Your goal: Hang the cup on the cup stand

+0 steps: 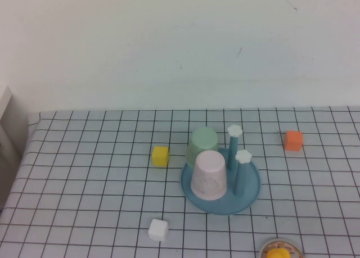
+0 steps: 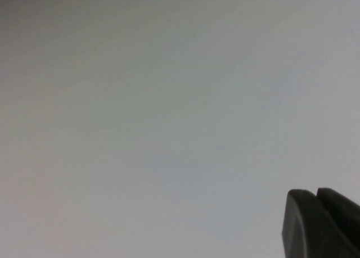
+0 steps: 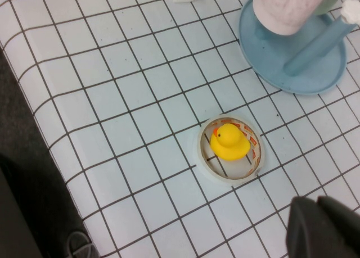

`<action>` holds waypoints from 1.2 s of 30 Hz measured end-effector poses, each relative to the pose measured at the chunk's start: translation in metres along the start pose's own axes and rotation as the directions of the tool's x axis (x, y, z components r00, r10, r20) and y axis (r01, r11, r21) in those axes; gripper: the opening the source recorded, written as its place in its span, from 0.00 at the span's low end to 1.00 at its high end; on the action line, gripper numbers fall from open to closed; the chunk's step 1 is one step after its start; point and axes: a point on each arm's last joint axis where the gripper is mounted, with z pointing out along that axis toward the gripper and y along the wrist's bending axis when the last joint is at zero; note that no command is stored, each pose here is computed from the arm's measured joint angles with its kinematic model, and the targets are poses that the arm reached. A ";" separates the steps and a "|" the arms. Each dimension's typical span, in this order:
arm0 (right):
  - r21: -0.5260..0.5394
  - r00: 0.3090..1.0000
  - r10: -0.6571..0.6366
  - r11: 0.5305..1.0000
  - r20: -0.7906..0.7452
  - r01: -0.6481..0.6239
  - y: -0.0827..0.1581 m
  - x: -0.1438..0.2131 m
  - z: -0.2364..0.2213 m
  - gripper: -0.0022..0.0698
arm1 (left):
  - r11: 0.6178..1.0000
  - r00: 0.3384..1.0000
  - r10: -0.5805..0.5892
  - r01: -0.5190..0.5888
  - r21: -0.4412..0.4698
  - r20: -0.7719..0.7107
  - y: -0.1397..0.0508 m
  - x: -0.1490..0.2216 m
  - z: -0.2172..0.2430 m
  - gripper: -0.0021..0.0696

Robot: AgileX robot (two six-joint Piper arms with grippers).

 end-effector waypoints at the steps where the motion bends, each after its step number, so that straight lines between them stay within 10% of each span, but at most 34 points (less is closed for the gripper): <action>1: 0.000 1.000 0.000 1.000 0.000 0.000 0.000 0.000 0.000 0.03 | 1.000 1.000 0.003 -0.003 0.013 -0.018 -0.002 0.003 0.000 0.03; 18: 0.000 1.000 0.000 1.000 0.000 0.000 0.000 0.000 0.000 0.03 | 0.915 0.807 0.148 0.107 0.389 -0.572 -0.047 0.100 -0.045 0.03; 36: 0.000 1.000 0.000 1.000 -0.004 0.000 0.000 0.000 0.000 0.03 | 0.958 0.733 0.199 -0.008 0.285 -0.651 -0.045 0.155 -0.134 0.03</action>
